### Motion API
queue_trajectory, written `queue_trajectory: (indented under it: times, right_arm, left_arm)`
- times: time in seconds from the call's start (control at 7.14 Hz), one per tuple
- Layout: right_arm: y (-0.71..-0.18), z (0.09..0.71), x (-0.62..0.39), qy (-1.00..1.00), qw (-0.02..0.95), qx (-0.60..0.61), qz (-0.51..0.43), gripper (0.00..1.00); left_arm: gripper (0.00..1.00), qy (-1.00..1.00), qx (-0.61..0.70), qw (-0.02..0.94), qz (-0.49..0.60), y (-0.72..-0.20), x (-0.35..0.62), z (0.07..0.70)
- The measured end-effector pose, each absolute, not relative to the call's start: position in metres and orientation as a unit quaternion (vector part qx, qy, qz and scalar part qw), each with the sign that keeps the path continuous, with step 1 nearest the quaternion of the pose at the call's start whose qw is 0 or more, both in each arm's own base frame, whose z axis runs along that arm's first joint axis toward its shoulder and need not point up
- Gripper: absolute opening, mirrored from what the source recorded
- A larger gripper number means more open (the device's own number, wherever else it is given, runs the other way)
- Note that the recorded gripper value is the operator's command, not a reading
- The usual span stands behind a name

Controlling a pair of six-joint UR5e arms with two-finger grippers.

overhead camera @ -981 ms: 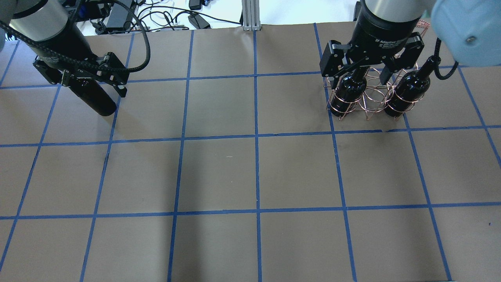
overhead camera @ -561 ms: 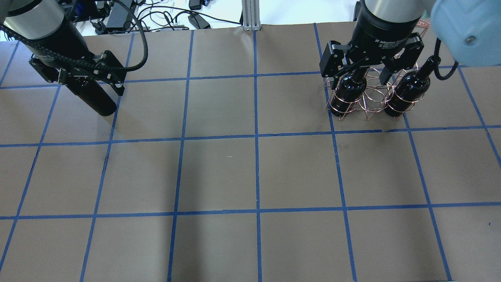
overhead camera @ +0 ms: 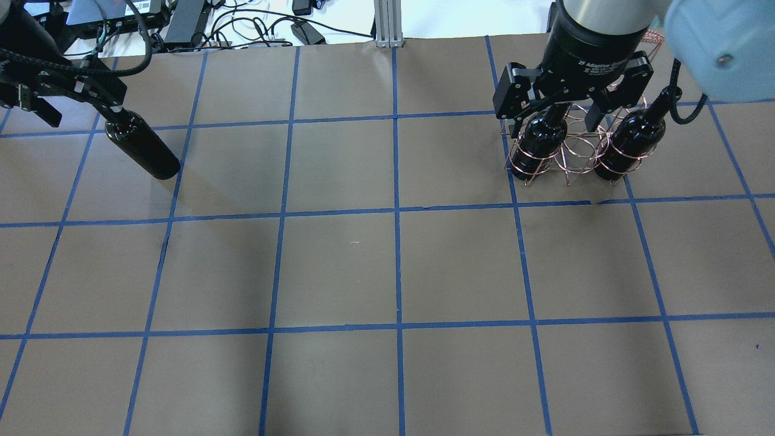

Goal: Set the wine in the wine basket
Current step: 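Close the left gripper on the bottle and tilt it upright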

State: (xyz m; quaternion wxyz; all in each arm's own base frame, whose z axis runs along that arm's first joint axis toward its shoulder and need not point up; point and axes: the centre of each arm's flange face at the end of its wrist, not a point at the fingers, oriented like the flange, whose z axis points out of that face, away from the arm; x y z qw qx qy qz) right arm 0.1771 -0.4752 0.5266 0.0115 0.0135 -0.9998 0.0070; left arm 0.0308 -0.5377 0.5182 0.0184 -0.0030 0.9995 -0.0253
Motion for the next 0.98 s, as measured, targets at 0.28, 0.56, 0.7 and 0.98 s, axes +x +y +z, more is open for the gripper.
queue_trajectory:
  times: [0.28, 0.56, 0.7, 0.98]
  right_arm:
    - [-0.475, 0.527, 0.177, -1.000, 0.013, 0.013, 0.008, 1.00]
    - [-0.474, 0.528, 0.177, -1.000, 0.012, 0.013, 0.008, 1.00]
    - [-0.474, 0.528, 0.178, -1.000, 0.010, 0.013, 0.008, 1.00]
    - [-0.473, 0.528, 0.179, -1.000, 0.009, 0.013, 0.007, 1.00]
  left_arm:
    - [1.00, 0.999, -0.010, 0.024, -0.044, -0.580, 0.056, 0.512]
    - [1.00, 0.998, -0.023, 0.001, -0.053, -0.627, 0.088, 0.482]
    - [1.00, 0.998, -0.029, -0.012, -0.058, -0.645, 0.103, 0.467]
    - [1.00, 0.998, -0.023, -0.005, -0.058, -0.668, 0.126, 0.437]
